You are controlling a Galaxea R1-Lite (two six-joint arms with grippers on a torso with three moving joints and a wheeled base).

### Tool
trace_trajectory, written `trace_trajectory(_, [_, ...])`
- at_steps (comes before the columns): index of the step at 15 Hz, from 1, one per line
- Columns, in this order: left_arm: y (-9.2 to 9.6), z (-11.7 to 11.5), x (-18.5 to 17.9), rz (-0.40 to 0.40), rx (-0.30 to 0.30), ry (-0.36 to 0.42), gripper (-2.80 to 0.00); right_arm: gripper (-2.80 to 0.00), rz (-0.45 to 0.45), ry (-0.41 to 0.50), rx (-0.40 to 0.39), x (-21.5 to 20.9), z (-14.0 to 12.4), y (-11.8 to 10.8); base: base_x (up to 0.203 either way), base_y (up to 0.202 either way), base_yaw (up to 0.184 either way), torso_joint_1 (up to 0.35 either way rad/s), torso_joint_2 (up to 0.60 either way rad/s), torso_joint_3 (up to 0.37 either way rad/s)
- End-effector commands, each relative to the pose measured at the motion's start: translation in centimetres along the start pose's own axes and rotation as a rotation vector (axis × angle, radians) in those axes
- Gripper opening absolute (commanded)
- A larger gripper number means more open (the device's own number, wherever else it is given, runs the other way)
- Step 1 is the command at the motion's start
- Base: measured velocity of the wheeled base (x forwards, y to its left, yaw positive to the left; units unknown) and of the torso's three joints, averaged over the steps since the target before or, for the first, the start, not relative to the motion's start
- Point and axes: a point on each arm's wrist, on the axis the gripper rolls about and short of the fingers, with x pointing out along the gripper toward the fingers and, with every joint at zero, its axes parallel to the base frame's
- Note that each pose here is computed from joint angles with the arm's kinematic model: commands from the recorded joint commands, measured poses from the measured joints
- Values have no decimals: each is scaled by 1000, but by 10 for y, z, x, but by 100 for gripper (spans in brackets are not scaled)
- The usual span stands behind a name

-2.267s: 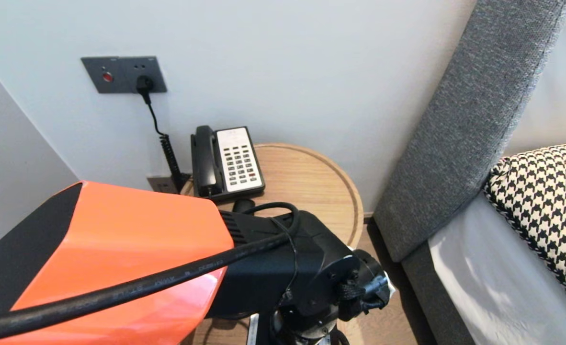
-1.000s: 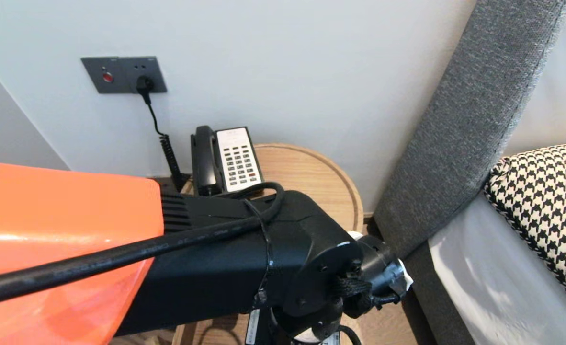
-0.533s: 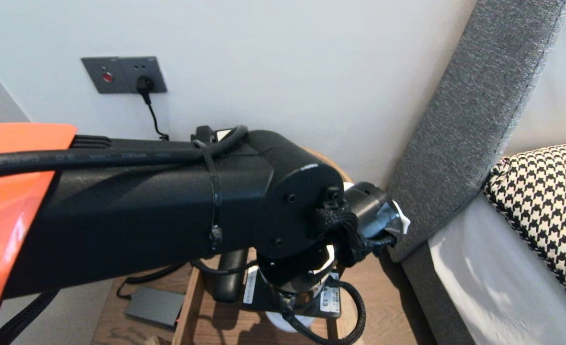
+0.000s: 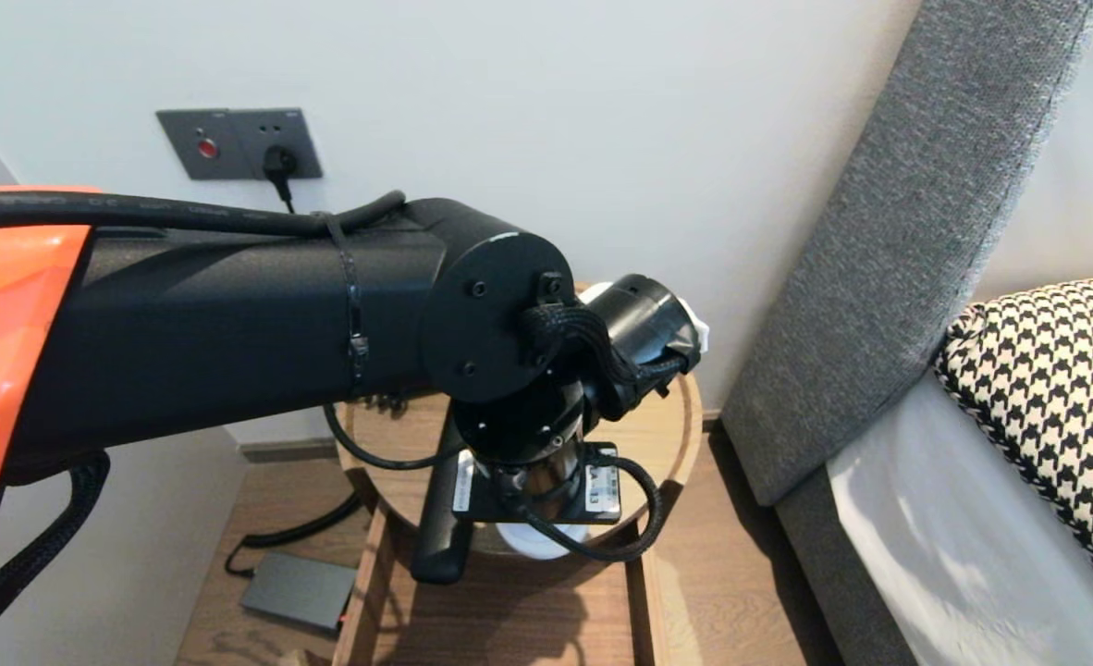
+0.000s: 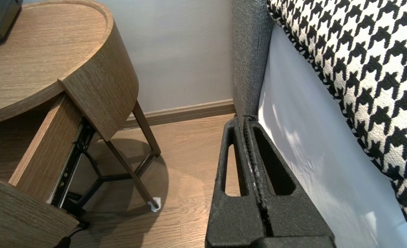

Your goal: Take the remote control out of the drawer one by one and place them on the table

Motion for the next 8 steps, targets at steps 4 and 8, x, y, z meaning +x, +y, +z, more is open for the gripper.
trace_trajectory(4, [8,13,7,3,-43,-25,-280,-280,0,24,-1,2,-7,0,0,0,0,0,0,0])
trace_trajectory(8, [12,15,8,21,-21,-15,-280,-280,0,24,-1,2,-7,0,0,0,0,0,0,0])
